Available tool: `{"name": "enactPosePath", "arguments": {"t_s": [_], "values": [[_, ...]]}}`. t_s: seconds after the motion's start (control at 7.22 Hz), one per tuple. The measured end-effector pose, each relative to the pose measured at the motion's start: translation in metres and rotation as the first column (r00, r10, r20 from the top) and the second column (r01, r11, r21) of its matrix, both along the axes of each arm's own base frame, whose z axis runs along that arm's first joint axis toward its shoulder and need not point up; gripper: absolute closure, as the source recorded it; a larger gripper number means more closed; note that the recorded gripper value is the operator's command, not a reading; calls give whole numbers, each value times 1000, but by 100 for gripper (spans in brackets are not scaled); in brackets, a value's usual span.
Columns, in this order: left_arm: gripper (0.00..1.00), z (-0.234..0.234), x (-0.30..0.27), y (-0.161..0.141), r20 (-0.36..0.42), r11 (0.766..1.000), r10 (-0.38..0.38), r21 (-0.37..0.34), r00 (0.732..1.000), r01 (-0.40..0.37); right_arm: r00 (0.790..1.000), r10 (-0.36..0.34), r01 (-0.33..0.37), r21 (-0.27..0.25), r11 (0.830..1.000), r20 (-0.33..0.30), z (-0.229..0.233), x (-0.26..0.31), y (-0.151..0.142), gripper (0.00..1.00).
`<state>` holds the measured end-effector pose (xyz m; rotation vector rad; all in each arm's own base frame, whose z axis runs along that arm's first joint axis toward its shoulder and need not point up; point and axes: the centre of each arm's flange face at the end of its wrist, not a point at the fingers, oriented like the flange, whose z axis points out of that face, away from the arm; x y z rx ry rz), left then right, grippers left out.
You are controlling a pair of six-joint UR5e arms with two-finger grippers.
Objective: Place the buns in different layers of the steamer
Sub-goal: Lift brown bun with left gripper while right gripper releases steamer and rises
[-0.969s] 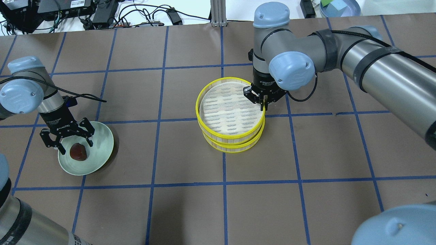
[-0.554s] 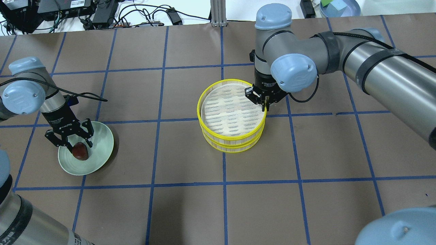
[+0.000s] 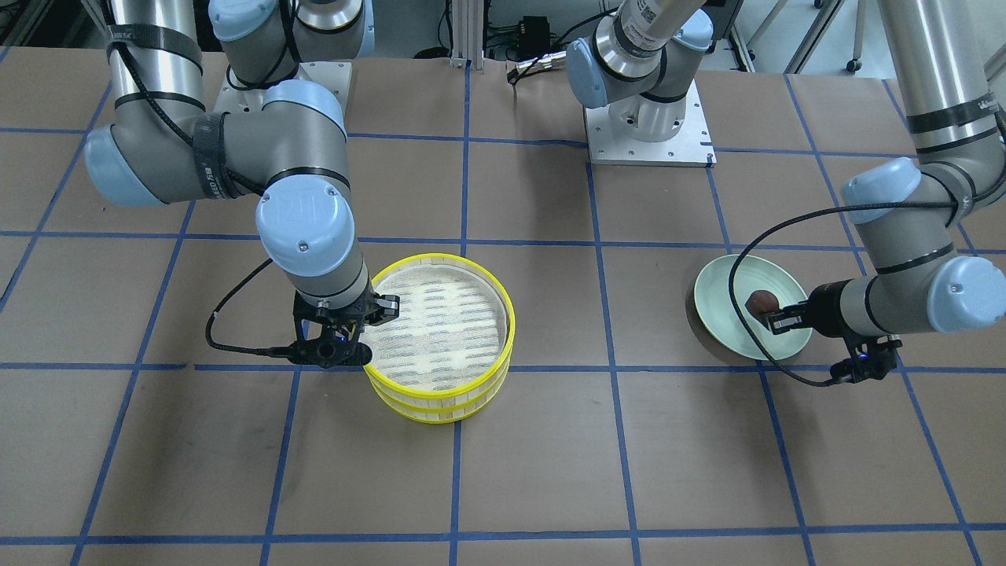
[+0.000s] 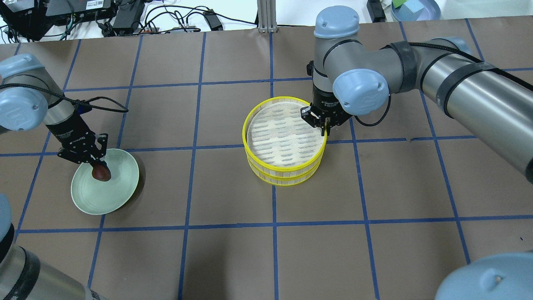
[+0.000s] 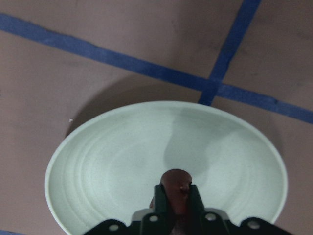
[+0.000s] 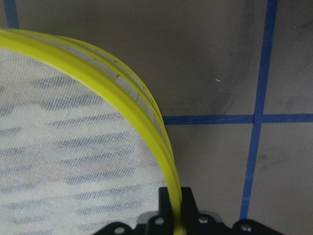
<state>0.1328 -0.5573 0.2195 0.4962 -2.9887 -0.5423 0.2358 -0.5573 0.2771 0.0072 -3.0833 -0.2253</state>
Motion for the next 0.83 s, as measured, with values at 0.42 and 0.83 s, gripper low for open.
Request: {"name": "enactPosePath", "arguments": {"t_s": [0.42,0.83], "values": [[100,61,-19,-20,-52,987,27,-159,998,-35,1000,12,-12,-14,1000,8,13,1,0,0],[100,120,-85,-33,-27,964,40,-262,999,-45,1000,-3,6,-110,994,31,150,-16,42,0]]}}
